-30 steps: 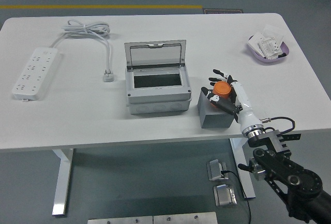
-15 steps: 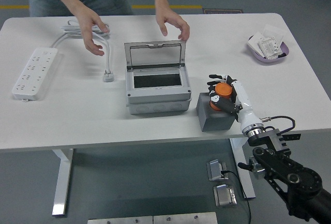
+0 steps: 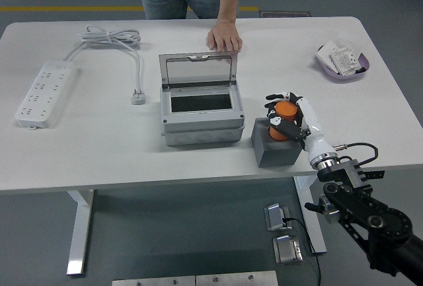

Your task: Fetch the battery,place it into the box,close the lid of the box

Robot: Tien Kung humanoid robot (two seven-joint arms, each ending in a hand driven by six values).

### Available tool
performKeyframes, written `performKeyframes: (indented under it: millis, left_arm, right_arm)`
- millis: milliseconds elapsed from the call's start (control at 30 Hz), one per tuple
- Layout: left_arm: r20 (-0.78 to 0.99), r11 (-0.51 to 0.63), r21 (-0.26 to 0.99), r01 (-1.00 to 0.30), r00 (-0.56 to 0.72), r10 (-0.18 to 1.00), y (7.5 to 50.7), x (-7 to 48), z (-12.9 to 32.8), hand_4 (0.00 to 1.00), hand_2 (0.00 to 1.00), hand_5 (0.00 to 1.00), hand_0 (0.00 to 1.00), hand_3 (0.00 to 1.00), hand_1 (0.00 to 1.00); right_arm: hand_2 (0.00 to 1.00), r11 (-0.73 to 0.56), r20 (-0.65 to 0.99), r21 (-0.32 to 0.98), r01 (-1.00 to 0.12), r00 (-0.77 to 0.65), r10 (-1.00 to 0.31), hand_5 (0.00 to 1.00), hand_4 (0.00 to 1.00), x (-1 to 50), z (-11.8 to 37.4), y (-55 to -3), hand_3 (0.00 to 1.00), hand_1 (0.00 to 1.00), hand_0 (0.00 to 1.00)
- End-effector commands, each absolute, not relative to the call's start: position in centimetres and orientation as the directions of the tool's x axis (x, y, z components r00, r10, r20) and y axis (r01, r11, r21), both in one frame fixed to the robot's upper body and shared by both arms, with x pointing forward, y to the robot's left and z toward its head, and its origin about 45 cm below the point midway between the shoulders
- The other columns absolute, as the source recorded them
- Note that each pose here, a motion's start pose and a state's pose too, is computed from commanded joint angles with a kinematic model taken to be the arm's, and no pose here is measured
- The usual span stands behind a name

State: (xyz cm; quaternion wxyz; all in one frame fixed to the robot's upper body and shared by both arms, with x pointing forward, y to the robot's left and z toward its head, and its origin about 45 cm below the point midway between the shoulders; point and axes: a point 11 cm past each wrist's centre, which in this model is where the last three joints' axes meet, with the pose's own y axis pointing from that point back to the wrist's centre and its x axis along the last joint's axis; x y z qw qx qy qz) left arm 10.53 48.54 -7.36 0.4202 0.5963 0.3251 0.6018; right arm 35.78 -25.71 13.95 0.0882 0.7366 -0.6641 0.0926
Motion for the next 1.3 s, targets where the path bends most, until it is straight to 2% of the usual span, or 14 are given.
performKeyframes:
  millis: [333,600,733,767,900,1067,1300]
  left_arm:
    - [0.448,-0.44,0.891,-0.113,0.068,0.891,48.7,10.4,-7.3,0.636,0.615,0.076,0.641,0.602,0.693]
    - [0.455,-0.447,0.888,-0.104,0.067,0.888,49.1,10.3,-7.1,0.642,0.617,0.079,0.641,0.605,0.693]
    - [0.459,-0.452,0.886,-0.099,0.063,0.886,49.3,10.4,-7.0,0.642,0.617,0.079,0.641,0.605,0.693]
    - [0.46,-0.453,0.886,-0.097,0.062,0.886,49.4,10.4,-7.0,0.654,0.618,0.093,0.642,0.604,0.693]
    - [0.462,-0.456,0.885,-0.096,0.06,0.885,49.5,10.4,-6.9,0.654,0.618,0.093,0.642,0.604,0.693]
    - [0.465,-0.458,0.884,-0.097,0.06,0.884,49.6,10.6,-6.8,0.658,0.618,0.103,0.64,0.604,0.693]
    - [0.47,-0.463,0.881,-0.101,0.064,0.881,49.8,10.9,-6.6,0.66,0.618,0.103,0.64,0.605,0.693]
  right_arm:
    - [0.528,-0.102,0.298,-0.025,-0.994,0.09,-0.95,0.002,0.002,36.8,15.5,-26.0,0.56,0.437,0.329]
    - [0.525,-0.21,0.424,-0.061,-0.976,0.165,-0.89,0.002,0.002,38.5,18.5,-22.4,0.541,0.441,0.328]
    - [0.525,-0.307,0.525,-0.058,-0.95,0.233,-0.819,0.002,0.002,39.3,20.2,-19.4,0.541,0.441,0.328]
    - [0.515,-0.341,0.559,-0.051,-0.939,0.256,-0.789,0.002,0.002,39.5,20.6,-18.3,0.465,0.372,0.218]
    - [0.515,-0.425,0.675,-0.02,-0.905,0.302,-0.674,0.002,0.002,40.3,21.8,-15.5,0.465,0.372,0.218]
    - [0.515,-0.478,0.791,0.004,-0.878,0.295,-0.536,0.002,0.002,41.3,22.9,-13.4,0.458,0.34,0.185]
    - [0.505,-0.518,0.877,0.047,-0.854,0.284,-0.389,0.002,0.002,42.4,22.8,-12.1,0.456,0.305,0.175]
